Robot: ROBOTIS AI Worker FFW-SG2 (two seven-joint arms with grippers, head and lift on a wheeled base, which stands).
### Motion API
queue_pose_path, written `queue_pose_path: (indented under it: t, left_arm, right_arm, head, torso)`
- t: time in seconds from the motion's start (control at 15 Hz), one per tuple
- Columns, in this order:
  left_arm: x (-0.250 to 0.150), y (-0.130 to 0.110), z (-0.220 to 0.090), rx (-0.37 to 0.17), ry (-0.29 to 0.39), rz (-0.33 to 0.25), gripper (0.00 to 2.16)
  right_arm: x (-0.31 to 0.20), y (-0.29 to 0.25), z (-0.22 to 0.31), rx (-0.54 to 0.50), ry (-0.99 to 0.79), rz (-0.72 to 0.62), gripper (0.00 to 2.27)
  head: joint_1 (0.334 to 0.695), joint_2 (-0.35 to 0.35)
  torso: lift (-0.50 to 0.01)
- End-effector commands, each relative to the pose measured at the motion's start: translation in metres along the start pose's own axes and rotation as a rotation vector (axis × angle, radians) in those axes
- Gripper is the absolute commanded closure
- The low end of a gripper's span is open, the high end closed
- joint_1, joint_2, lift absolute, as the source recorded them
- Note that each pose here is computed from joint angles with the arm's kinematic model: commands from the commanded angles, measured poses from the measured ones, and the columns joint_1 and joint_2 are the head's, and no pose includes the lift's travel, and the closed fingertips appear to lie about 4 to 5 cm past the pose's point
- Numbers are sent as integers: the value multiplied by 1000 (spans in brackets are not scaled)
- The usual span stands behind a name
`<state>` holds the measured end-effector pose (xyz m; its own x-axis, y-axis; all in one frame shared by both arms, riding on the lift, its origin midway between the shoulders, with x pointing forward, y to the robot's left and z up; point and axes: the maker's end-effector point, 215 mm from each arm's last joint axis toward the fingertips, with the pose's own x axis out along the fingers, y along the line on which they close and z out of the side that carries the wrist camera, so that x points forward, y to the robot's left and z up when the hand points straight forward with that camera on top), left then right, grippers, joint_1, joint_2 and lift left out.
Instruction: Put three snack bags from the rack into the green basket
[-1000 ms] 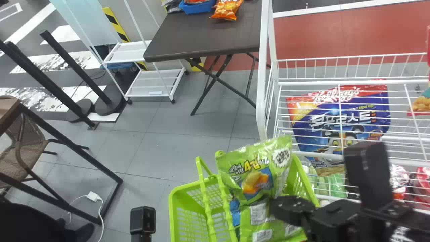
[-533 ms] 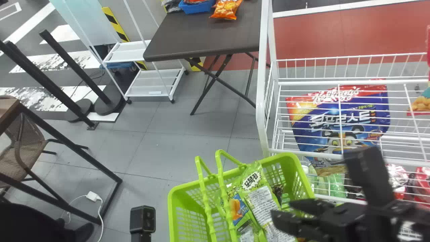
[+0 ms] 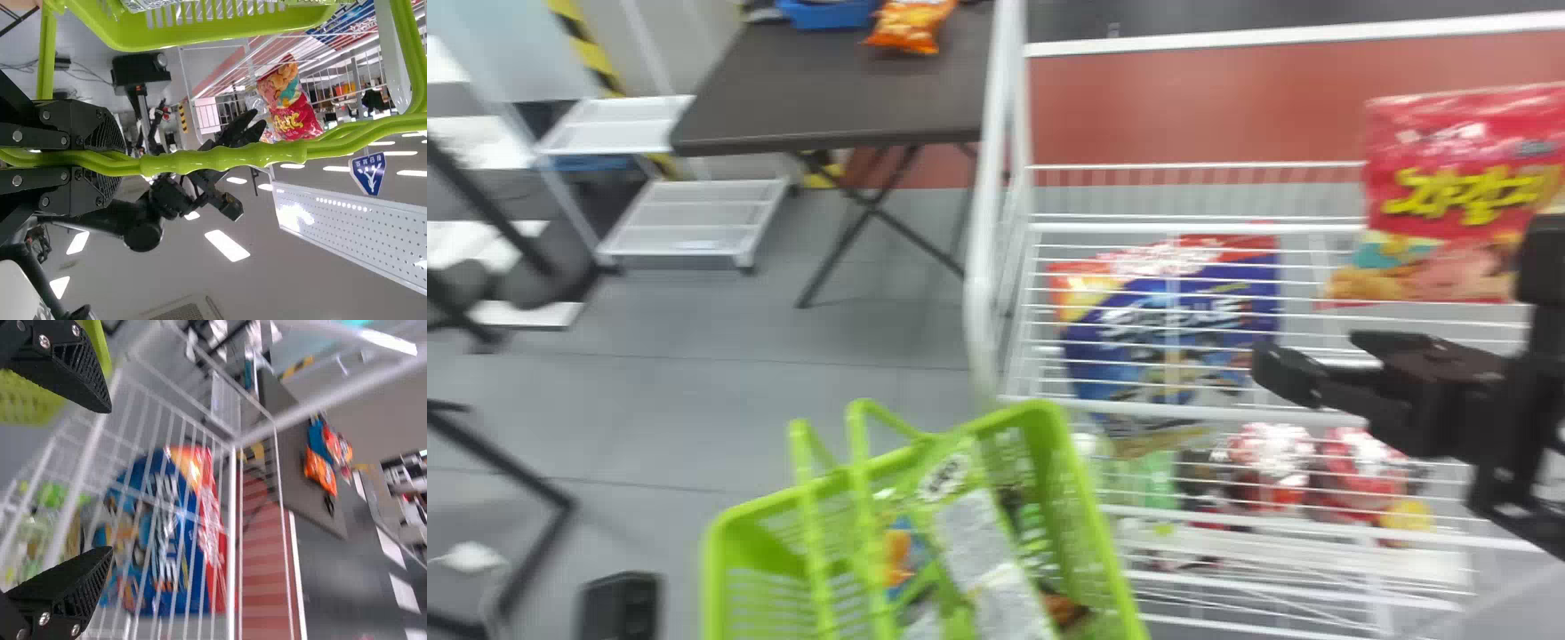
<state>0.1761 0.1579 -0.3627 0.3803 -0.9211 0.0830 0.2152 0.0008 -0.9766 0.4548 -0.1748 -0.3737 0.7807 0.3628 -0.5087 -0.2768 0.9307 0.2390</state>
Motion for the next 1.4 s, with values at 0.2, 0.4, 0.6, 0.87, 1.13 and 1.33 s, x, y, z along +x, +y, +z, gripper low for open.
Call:
queue_pose_path:
  t: [0.2, 0.4, 0.6, 0.87, 1.13, 1.33]
  left_arm:
    - [-1, 1, -2, -16, -10, -12, 2152]
    - [-2, 1, -4, -23, -11, -11, 2152]
    - [-5, 2, -6, -27, -14, -4, 2152]
    - [-6, 2, -9, -32, -16, -4, 2152]
    - [-6, 1, -11, -38, -15, -5, 2152]
    - [-7, -1, -14, -39, -12, -2, 2152]
  right_arm:
    - [43, -118, 52, -42, -179, -220, 66]
    - [73, -154, 59, -44, -192, -267, 100]
    - [85, -162, 64, -57, -218, -261, 778]
    - [77, -154, 62, -68, -262, -272, 2223]
    - [66, -151, 60, -74, -278, -259, 2250]
    - [40, -128, 62, -75, -311, -218, 2250]
  head:
    - [695, -129]
    - [695, -174]
    - [695, -201]
    - [695, -200]
    - [695, -199]
    - [695, -204]
  torso:
    - [0]
    - [0]
    - [0]
    - [0]
    - [0]
    - [0]
